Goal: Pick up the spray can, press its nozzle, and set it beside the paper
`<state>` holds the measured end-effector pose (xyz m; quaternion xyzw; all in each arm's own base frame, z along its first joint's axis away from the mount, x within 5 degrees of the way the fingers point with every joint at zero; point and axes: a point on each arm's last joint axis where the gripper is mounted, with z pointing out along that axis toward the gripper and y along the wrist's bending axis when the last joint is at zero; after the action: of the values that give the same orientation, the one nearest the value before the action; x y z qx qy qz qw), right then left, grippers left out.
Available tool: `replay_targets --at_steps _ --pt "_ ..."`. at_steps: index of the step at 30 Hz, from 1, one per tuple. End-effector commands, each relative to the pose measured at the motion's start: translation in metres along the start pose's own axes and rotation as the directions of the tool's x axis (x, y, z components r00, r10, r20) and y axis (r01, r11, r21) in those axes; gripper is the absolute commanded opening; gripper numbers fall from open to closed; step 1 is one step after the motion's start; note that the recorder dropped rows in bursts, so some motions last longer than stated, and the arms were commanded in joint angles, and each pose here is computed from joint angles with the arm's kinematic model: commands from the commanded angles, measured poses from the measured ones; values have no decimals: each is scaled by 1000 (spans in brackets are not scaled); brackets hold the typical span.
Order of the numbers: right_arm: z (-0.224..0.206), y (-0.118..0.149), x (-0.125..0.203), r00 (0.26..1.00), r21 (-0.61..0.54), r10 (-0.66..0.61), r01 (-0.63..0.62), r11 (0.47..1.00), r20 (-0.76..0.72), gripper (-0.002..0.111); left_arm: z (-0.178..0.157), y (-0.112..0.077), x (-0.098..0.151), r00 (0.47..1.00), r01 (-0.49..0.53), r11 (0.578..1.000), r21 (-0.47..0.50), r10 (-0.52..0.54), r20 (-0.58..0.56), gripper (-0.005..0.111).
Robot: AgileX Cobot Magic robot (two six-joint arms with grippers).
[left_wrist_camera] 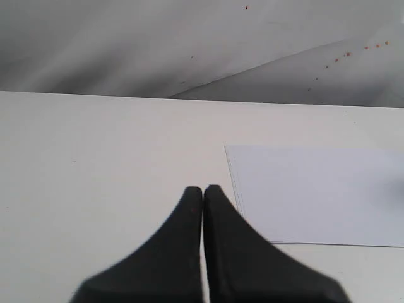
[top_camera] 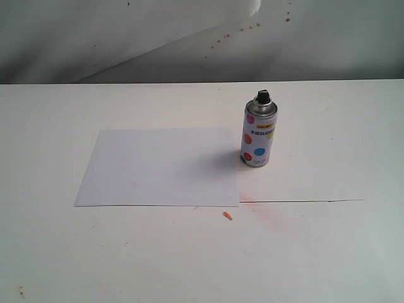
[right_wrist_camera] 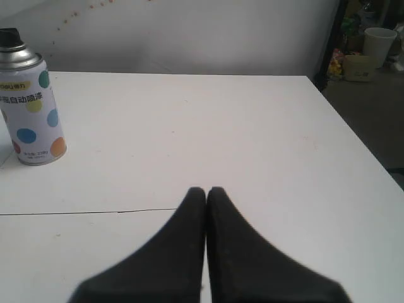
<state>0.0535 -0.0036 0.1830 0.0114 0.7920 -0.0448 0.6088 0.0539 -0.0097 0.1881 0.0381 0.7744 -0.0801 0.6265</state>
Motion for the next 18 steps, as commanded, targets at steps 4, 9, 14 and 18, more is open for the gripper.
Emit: replay_targets --at_steps 4,9,14,18 --pt "0 0 1 1000 0 -4 4 1000 4 0 0 0 1 1000 0 1000 5 0 7 2" --pt "0 0 1 1000 0 -4 4 1000 4 0 0 0 1 1000 0 1000 5 0 7 2" --pt "0 0 0 1000 0 -4 4 1000 6 0 0 0 1 1000 0 1000 5 0 7 2" --pt "-1 -1 -10 992 2 39 -39 999 118 0 0 0 1 1000 0 1000 5 0 7 2"
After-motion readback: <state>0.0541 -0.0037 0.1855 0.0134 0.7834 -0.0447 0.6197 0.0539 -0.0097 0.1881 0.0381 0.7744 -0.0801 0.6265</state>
